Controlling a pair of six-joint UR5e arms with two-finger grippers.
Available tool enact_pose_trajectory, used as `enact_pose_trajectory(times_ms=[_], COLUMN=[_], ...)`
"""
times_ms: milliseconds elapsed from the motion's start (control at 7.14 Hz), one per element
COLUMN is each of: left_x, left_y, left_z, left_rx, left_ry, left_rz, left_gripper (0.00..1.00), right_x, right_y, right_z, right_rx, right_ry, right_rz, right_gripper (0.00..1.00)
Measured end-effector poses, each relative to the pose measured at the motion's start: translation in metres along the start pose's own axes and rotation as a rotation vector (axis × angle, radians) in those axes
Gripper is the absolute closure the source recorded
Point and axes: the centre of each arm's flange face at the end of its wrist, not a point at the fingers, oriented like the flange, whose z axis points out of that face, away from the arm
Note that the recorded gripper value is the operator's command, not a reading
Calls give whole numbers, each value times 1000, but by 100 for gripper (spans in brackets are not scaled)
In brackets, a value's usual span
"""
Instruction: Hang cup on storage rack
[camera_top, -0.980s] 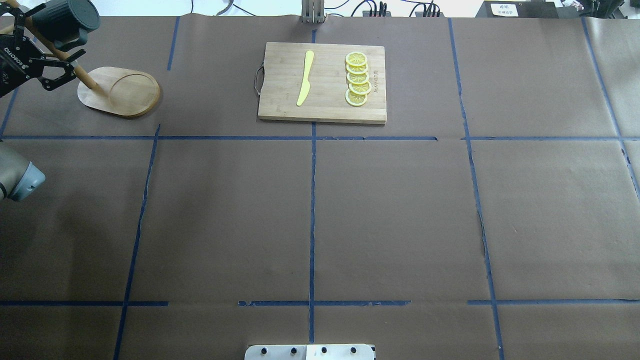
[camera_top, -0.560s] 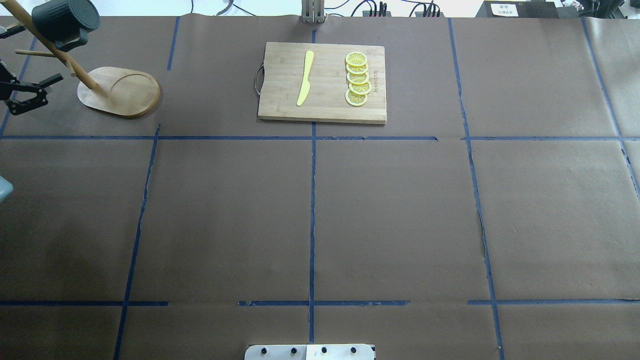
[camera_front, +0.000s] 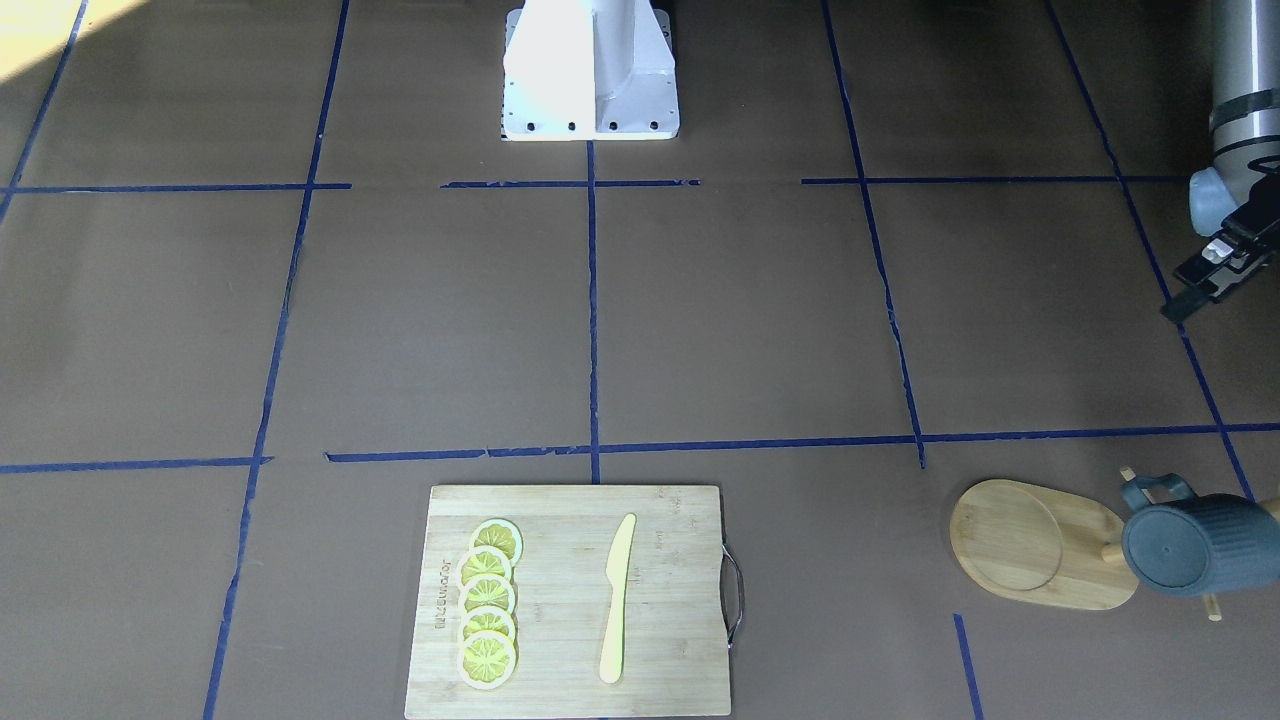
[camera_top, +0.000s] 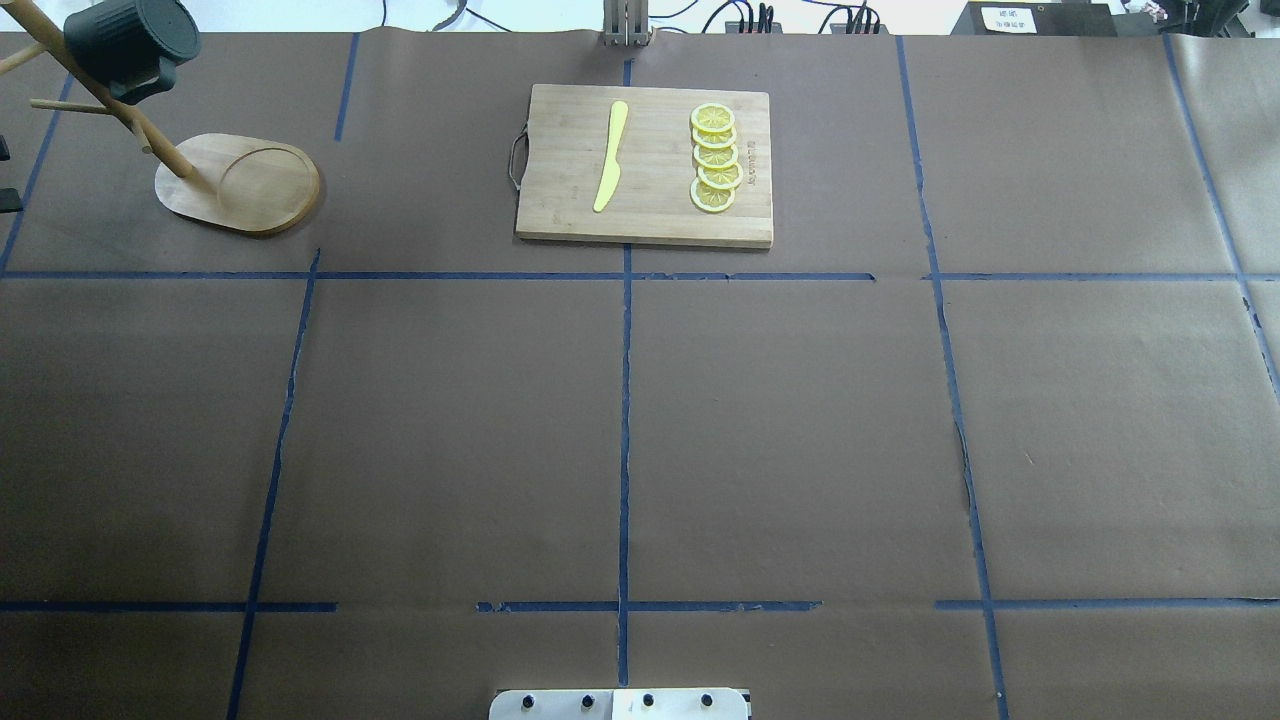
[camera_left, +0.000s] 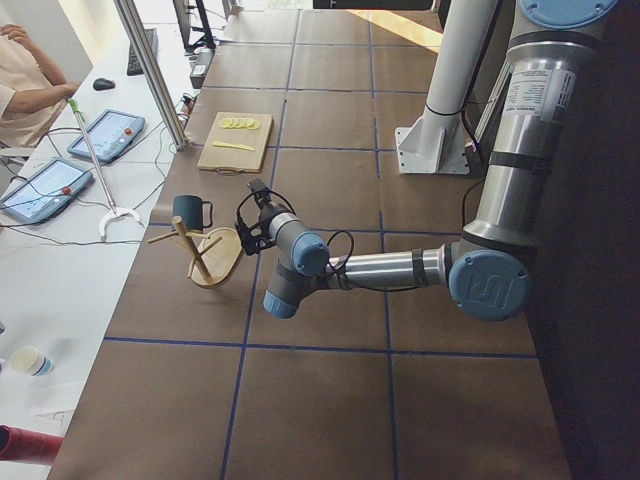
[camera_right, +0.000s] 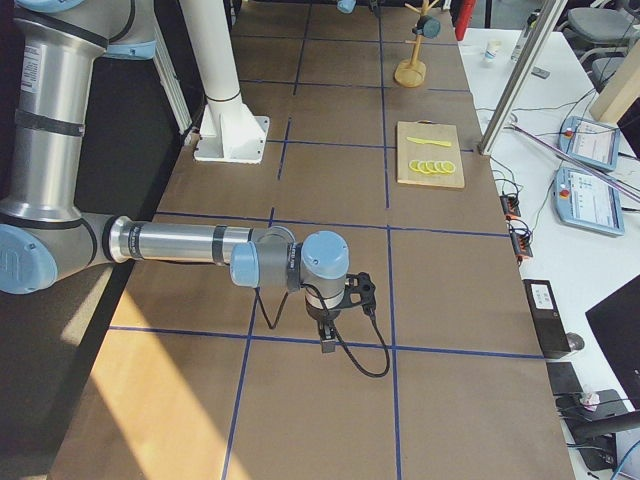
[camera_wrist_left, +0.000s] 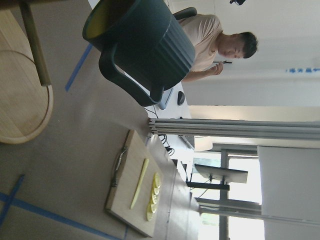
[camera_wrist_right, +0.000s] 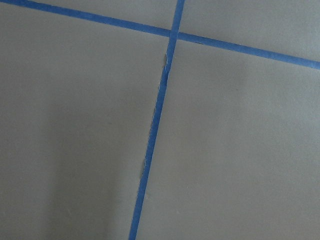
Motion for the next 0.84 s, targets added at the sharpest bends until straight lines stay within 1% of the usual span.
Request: enact_pose_trajectory(times_ms=[280, 560, 700, 840], left_x=[-26, -54, -71, -88], left_y=[-10, -30, -40, -48], left_z=[-16, -35, -45, -53], left_rx=[-22, -65, -97, -138], left_ry=[-146, -314, -411, -503], left_rz=[349, 637, 745, 809], left_gripper=[0, 0, 0, 0], right_x=[1, 1, 1, 1], right_y=[1, 1, 1, 1], right_z=[1, 1, 2, 2], right_rx=[-2, -3, -4, -4], right_ry=[-1, -2, -2, -2], right_rz=[2, 4, 5, 5], right_gripper=[0, 0, 0, 0])
